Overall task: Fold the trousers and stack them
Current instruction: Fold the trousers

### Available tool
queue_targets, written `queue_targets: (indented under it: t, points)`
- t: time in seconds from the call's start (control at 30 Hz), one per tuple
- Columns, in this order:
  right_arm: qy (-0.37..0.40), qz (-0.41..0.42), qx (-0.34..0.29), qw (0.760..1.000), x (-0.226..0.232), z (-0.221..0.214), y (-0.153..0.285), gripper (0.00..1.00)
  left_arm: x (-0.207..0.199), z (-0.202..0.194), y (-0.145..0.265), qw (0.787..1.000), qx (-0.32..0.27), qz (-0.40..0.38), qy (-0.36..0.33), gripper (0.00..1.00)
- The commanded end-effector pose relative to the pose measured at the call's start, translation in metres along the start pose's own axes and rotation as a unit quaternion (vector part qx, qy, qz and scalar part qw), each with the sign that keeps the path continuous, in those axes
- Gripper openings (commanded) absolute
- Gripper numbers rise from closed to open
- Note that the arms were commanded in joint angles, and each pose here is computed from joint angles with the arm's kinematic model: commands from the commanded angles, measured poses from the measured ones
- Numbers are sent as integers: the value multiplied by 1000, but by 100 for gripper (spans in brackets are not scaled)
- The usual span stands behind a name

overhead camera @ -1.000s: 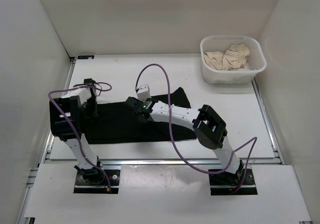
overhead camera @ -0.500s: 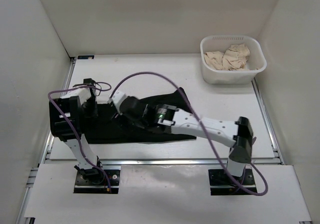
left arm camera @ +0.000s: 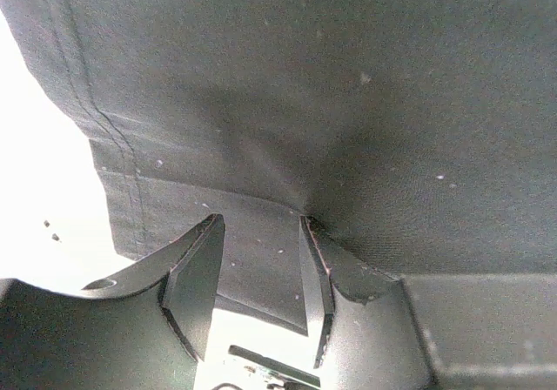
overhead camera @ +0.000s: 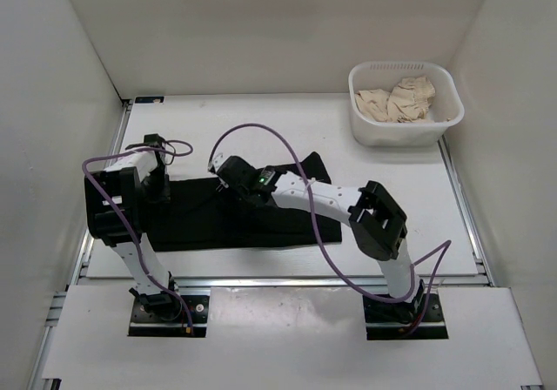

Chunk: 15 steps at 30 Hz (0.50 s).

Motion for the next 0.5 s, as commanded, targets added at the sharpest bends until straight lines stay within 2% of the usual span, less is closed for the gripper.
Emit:
queue_targets:
  t: [0.0, 0.17, 0.3, 0.33, 0.4, 0.43, 0.47]
  points:
    - [40, 24, -16, 999, 16, 11, 8, 54, -4, -7, -1, 1000, 7, -13, 3, 52]
    - [60, 34, 19, 997, 23, -6, -12, 58, -5, -9, -5, 1000, 11, -14, 1, 52]
    - [60, -19, 38, 997, 20, -15, -40, 55, -1, -8, -6, 1000, 14, -5, 5, 52]
    - [57, -32, 38, 997, 18, -14, -42, 54, -1, -8, -6, 1000, 14, -5, 5, 52]
    - [47, -68, 19, 996, 11, -4, -42, 42, 2, -9, -7, 1000, 16, -5, 10, 52]
    - [37, -81, 10, 996, 5, 2, -41, 31, 2, -9, -7, 1000, 16, -5, 10, 52]
    - [37, -89, 8, 995, 3, 2, -41, 31, 1, -11, -9, 1000, 20, -5, 9, 52]
Point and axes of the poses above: each gripper's point midway between its finger pads, its own y axis back along the fingers, its own x axis along the line the jaws close on, z = x × y, the point moved 5 cm from there along y, back along the fingers, and after that the axes turned 10 degrees about -y, right-handed, at the moved point
